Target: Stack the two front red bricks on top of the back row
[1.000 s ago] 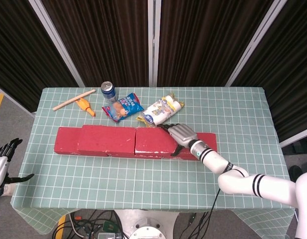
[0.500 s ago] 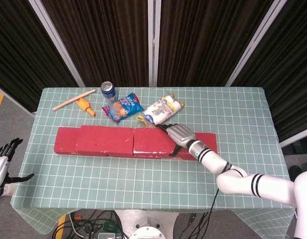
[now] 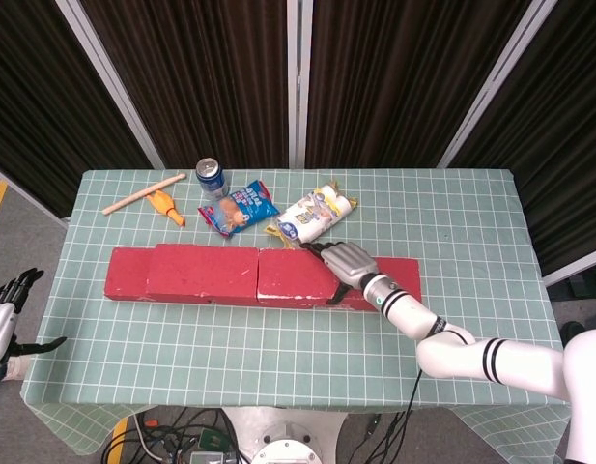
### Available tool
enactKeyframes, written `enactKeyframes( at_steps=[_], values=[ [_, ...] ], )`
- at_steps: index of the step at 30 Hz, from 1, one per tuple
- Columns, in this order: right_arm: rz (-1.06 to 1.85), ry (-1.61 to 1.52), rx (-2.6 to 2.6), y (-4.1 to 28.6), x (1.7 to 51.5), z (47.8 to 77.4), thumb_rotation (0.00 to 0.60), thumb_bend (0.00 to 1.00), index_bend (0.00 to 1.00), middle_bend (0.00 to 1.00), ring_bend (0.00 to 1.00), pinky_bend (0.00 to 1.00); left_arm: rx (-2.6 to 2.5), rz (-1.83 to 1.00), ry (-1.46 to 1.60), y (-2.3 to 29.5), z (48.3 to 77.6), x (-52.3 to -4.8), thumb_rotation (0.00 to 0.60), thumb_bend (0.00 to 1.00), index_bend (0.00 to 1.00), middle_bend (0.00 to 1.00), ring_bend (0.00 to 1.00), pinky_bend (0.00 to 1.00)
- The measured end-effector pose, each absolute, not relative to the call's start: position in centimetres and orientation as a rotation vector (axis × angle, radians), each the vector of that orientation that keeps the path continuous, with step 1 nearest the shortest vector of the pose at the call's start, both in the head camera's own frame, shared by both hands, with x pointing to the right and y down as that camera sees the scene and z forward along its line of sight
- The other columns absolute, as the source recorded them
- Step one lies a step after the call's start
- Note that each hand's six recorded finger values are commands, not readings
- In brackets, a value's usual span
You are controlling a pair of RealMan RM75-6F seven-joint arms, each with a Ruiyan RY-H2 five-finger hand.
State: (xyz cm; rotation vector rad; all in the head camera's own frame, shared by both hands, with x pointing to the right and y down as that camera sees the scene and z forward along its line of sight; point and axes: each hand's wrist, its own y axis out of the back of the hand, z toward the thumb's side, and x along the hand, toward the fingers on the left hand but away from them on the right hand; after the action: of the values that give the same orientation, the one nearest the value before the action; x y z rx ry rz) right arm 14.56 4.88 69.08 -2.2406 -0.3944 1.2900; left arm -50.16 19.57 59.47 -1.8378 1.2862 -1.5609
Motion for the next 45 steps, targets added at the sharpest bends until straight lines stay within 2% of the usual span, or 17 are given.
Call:
enactKeyframes(
  at_steps=[7, 10, 15, 22, 30, 39, 45],
  values=[
    [1.293, -0.391, -2.242, 4.9, 14.5, 69.2, 0.600, 0.05, 0.01, 0.20, 0.15, 0.23, -1.839, -1.562, 1.287, 19.6, 59.5, -50.2, 0.600, 0.01, 0.05, 0.00, 0.00, 0.00],
    [1.296, -0.389, -2.245, 5.0, 14.5, 69.3, 0.600, 0.04, 0.00, 0.18, 0.11, 0.21, -1.840, -1.564, 1.286, 19.6, 59.5, -50.2, 0.600, 0.01, 0.05, 0.00, 0.00, 0.00],
    [1.304, -0.386, -2.258, 5.1, 14.5, 69.3, 0.600, 0.01, 0.00, 0.10, 0.01, 0.11, -1.840, -1.566, 1.288, 19.7, 59.5, -50.3, 0.600, 0.01, 0.05, 0.00, 0.00, 0.00],
    [1.300, -0.395, -2.256, 5.1, 14.5, 69.3, 0.600, 0.00, 0.00, 0.01, 0.00, 0.02, -1.841, -1.565, 1.295, 19.7, 59.5, -50.4, 0.600, 0.01, 0.05, 0.00, 0.00, 0.00],
    [1.296, -0.399, -2.265, 5.3, 14.5, 69.1, 0.600, 0.00, 0.00, 0.00, 0.00, 0.00, -1.842, -1.563, 1.298, 19.7, 59.4, -50.4, 0.600, 0.01, 0.05, 0.00, 0.00, 0.00],
    [1.252, -0.458, -2.275, 5.2, 15.0, 67.1, 0.600, 0.00, 0.00, 0.00, 0.00, 0.00, -1.833, -1.554, 1.301, 19.6, 59.0, -50.3, 0.600, 0.01, 0.05, 0.00, 0.00, 0.00],
    [1.203, -0.524, -2.229, 4.7, 16.7, 64.2, 0.600, 0.00, 0.00, 0.00, 0.00, 0.00, -1.809, -1.545, 1.305, 19.4, 58.4, -50.3, 0.600, 0.01, 0.05, 0.00, 0.00, 0.00]
  ],
)
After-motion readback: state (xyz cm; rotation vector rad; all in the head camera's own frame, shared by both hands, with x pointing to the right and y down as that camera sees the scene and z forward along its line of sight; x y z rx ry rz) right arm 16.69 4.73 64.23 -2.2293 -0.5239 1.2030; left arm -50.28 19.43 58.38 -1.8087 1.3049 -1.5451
